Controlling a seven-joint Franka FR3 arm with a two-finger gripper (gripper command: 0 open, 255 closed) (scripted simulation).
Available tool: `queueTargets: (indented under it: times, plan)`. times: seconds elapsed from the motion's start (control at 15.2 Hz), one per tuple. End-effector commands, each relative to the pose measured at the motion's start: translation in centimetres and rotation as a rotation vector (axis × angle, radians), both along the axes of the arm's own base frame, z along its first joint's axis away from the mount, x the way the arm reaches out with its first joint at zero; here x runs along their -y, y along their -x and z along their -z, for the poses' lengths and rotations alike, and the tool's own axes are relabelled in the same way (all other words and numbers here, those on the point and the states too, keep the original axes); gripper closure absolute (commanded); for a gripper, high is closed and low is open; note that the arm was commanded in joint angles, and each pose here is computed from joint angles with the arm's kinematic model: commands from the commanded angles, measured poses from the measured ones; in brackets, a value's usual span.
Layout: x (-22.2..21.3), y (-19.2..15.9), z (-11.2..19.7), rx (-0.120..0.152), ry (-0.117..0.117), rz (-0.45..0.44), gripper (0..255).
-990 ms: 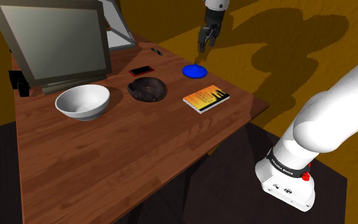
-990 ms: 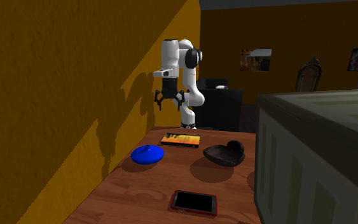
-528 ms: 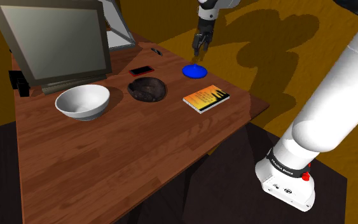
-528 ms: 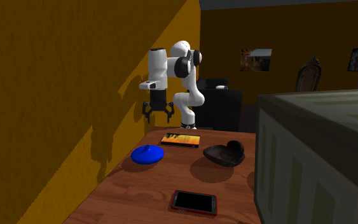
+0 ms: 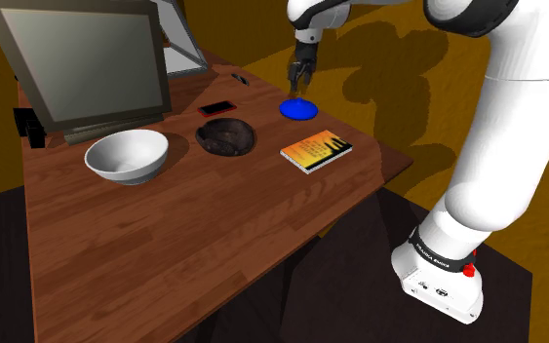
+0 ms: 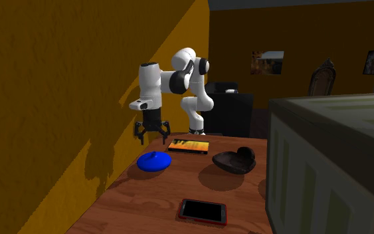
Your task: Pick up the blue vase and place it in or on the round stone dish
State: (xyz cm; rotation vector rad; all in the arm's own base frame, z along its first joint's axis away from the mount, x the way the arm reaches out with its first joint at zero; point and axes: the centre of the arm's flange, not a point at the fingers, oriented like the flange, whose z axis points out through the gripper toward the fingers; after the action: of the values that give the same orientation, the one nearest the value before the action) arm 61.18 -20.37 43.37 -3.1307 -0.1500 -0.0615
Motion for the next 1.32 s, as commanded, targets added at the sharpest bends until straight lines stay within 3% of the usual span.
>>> queueTargets:
  times: [0.0, 0.33, 0.86, 0.92, 1.25]
  plan:
    - [0.2, -0.4, 1.0, 0.000, -0.001, -0.001, 0]
    - [0.2, -0.5, 4.0, 0.000, -0.001, -0.001, 0]
    - [0.2, -0.5, 4.0, 0.000, -0.001, -0.001, 0]
    - [0.2, -0.5, 4.0, 0.000, -0.001, -0.001, 255]
    - [0.2, -0.5, 4.0, 0.000, -0.001, -0.001, 255]
